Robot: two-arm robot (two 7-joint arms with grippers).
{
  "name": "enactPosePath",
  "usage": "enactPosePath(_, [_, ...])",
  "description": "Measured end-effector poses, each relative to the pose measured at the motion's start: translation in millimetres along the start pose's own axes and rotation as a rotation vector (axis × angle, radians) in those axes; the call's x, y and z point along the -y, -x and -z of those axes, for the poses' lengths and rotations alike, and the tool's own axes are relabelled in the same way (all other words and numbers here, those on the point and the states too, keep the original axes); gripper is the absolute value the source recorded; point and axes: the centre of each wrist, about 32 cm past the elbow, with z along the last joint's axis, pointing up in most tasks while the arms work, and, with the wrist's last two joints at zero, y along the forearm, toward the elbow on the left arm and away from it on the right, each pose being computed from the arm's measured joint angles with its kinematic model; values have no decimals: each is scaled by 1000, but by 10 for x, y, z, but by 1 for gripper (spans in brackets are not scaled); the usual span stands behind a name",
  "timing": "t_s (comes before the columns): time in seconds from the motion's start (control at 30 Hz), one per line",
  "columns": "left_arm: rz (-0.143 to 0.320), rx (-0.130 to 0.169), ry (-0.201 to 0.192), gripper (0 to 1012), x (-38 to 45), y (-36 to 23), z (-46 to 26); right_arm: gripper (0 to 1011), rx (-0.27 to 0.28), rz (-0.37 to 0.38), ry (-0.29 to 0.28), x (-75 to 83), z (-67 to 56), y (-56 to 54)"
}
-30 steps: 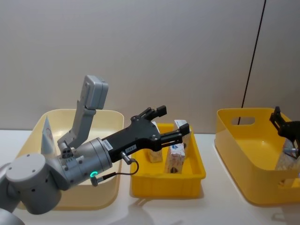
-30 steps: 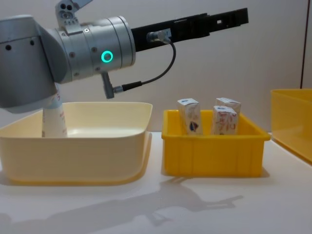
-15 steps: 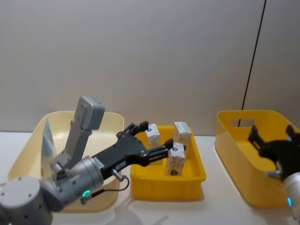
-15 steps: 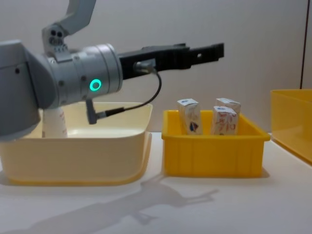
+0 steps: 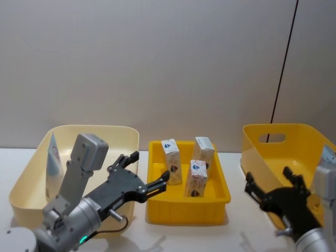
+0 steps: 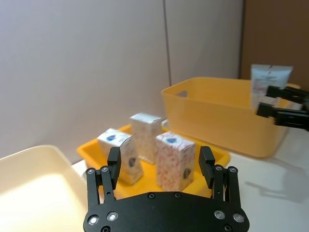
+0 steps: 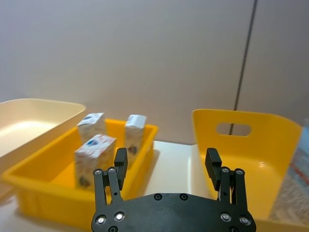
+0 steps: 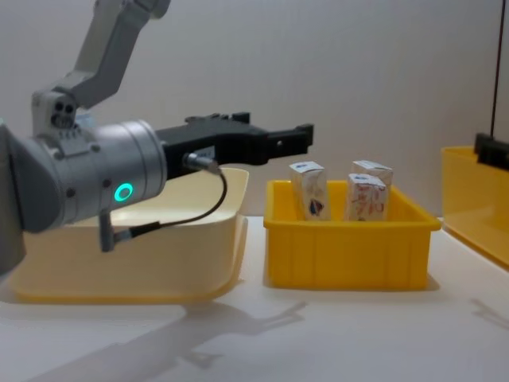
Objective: Bimanual collaborative sorting of washing and personal care products
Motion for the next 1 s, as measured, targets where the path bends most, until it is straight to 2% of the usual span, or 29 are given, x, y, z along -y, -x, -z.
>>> enactPosePath(0.1, [-41,21,-12,1003,-67,28,37,1001,-14,-58,9,105,57,80])
enactPosePath(0.13, [-41,21,-12,1003,-67,28,37,1001,-14,-58,9,105,57,80])
enactPosePath(0.2, [-78,41,-24,1003,-132,61,74,1001,-25,-97,13,179,91,134])
enactPosePath(0.33, [-125,68,-36,1003,-211,100,116,1001,-36,-133,19,249,123,187])
enactPosePath(0.77, [-269,157,-68,1003,-473,237,235,1001,-44,-154,23,290,141,216])
enactPosePath(1.0, [-298,176,-72,1003,-526,268,257,1001,-44,-154,23,290,141,215])
